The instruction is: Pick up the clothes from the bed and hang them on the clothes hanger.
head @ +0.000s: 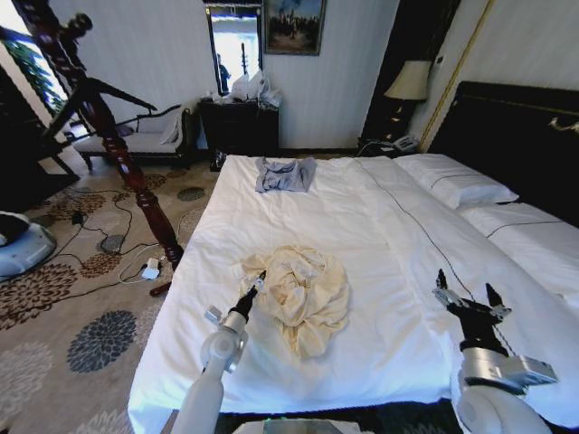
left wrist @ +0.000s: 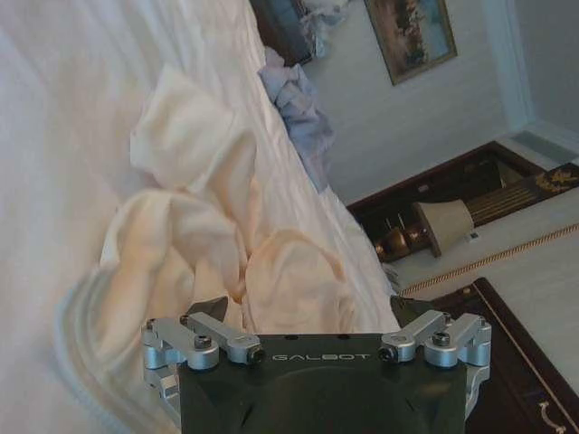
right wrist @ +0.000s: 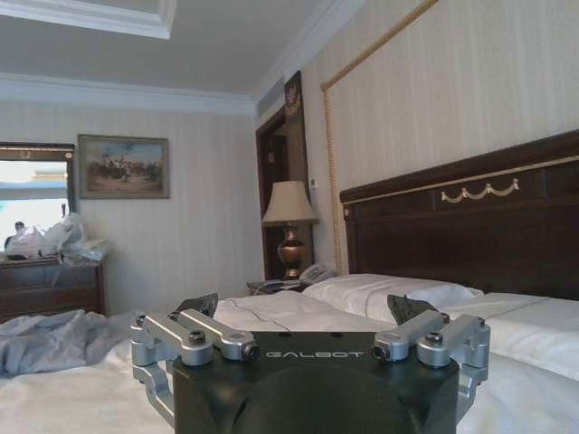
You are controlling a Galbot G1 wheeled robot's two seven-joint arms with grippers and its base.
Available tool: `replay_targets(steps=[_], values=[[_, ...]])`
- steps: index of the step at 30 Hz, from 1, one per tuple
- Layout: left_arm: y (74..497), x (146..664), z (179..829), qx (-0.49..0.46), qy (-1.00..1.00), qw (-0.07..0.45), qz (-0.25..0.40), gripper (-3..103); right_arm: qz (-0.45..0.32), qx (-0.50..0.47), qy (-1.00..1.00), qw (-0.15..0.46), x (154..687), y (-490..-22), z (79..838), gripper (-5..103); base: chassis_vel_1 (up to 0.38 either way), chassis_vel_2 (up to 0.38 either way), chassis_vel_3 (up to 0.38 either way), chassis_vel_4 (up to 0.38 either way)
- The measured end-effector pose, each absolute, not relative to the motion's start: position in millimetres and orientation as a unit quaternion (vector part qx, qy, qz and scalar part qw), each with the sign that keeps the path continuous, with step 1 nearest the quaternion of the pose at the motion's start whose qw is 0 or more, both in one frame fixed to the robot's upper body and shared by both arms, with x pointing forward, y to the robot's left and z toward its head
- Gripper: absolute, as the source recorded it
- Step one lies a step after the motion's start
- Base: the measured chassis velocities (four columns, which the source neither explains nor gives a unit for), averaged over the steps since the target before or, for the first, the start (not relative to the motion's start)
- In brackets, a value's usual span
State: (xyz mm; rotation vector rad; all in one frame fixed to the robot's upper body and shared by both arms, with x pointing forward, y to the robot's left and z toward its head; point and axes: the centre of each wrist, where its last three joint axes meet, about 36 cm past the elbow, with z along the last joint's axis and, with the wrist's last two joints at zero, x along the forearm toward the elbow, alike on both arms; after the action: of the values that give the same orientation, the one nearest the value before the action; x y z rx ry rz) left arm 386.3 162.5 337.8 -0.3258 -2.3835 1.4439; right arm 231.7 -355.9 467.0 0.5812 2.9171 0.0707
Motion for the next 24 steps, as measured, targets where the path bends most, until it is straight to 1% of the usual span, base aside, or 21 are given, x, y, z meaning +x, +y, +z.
replay_targets(steps=[2, 5, 8, 10, 13, 16, 17, 19, 20, 21, 22, 24], values=[[160, 386, 334, -0.115, -0.836, 0.171, 0.509, 102, 0.024, 0.198, 0.976, 0.083, 231, -356, 467, 100, 0.000, 0.000, 0.000, 0.000], [152, 382, 329, -0.122, -0.830, 0.178, 0.515, 93, 0.022, 0.207, 0.974, 0.087, 231, -360, 470, 100, 0.000, 0.000, 0.000, 0.000], [147, 380, 327, -0.127, -0.827, 0.181, 0.518, 90, 0.022, 0.212, 0.973, 0.087, 230, -361, 471, 100, 0.000, 0.000, 0.000, 0.000], [142, 380, 325, -0.129, -0.824, 0.184, 0.520, 85, 0.023, 0.215, 0.973, 0.085, 229, -361, 470, 100, 0.000, 0.000, 0.000, 0.000], [140, 382, 323, -0.128, -0.824, 0.186, 0.520, 82, 0.025, 0.217, 0.972, 0.085, 228, -359, 468, 100, 0.000, 0.000, 0.000, 0.000], [142, 387, 319, -0.122, -0.826, 0.186, 0.518, 69, 0.026, 0.220, 0.971, 0.086, 227, -357, 466, 100, 0.000, 0.000, 0.000, 0.000], [142, 387, 319, -0.122, -0.826, 0.186, 0.518, 69, 0.026, 0.220, 0.971, 0.086, 227, -357, 466, 100, 0.000, 0.000, 0.000, 0.000], [146, 391, 316, -0.114, -0.829, 0.182, 0.517, 60, 0.025, 0.220, 0.972, 0.085, 225, -355, 464, 100, 0.000, 0.000, 0.000, 0.000], [148, 392, 316, -0.113, -0.829, 0.180, 0.517, 60, 0.024, 0.220, 0.972, 0.085, 225, -355, 463, 100, 0.000, 0.000, 0.000, 0.000], [150, 394, 316, -0.111, -0.830, 0.177, 0.517, 55, 0.024, 0.219, 0.972, 0.084, 224, -354, 462, 100, 0.000, 0.000, 0.000, 0.000], [150, 394, 316, -0.111, -0.830, 0.177, 0.517, 55, 0.024, 0.219, 0.972, 0.084, 224, -354, 462, 100, 0.000, 0.000, 0.000, 0.000], [155, 396, 317, -0.107, -0.831, 0.170, 0.518, 43, 0.024, 0.220, 0.972, 0.083, 224, -353, 460, 100, 0.000, 0.000, 0.000, 0.000]])
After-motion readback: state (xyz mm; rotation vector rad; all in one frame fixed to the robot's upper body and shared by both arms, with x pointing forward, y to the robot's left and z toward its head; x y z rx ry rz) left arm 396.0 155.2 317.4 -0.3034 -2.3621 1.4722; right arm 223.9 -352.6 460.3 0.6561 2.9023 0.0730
